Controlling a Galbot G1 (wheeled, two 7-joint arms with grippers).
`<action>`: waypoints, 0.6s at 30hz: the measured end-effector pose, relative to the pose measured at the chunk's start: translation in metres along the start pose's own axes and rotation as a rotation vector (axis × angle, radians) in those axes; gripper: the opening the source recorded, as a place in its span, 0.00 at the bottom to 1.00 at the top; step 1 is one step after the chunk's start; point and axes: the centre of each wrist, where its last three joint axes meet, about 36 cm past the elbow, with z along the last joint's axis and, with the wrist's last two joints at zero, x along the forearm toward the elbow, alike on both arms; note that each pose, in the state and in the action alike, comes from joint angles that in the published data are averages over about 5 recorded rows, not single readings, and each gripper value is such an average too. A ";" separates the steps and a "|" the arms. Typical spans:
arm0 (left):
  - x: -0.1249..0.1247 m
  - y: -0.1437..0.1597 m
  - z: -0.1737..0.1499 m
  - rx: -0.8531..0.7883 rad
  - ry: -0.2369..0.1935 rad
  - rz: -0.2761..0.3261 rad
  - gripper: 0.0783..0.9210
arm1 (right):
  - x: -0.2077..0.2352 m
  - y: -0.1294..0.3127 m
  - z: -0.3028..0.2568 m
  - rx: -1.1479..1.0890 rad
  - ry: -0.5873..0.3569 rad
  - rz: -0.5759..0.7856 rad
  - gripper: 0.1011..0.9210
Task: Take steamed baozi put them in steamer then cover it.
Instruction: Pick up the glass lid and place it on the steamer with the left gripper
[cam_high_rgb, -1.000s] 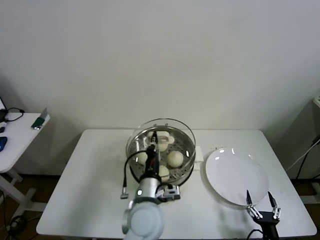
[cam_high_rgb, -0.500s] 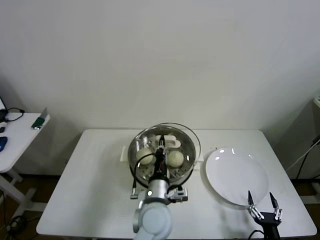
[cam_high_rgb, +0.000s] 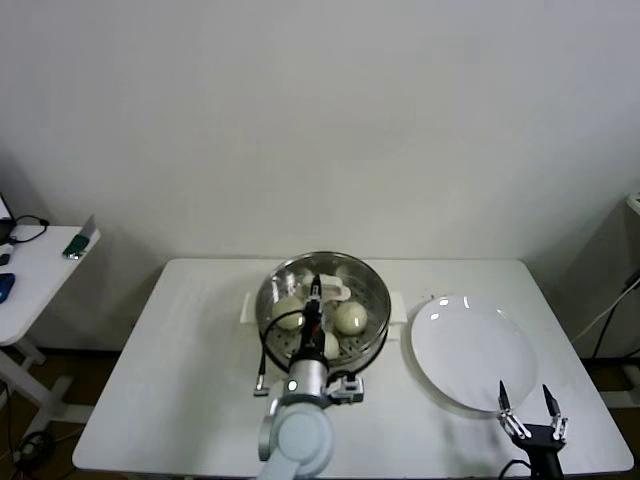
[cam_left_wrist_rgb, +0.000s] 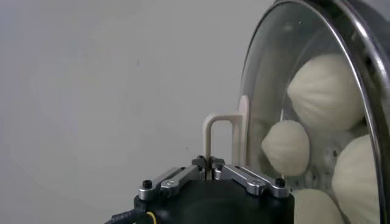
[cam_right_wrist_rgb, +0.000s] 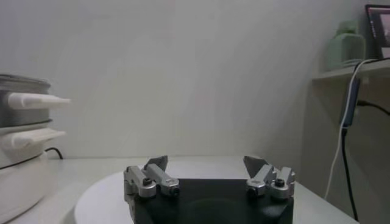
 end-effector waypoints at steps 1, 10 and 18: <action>0.000 -0.001 0.000 -0.002 0.001 0.001 0.06 | 0.000 0.000 0.000 0.000 0.000 0.000 0.88; 0.000 -0.004 0.002 -0.010 -0.007 0.000 0.06 | -0.002 -0.001 0.000 0.004 -0.009 0.004 0.88; 0.002 -0.003 0.005 0.005 -0.022 0.008 0.21 | -0.003 0.000 0.001 0.001 -0.006 0.007 0.88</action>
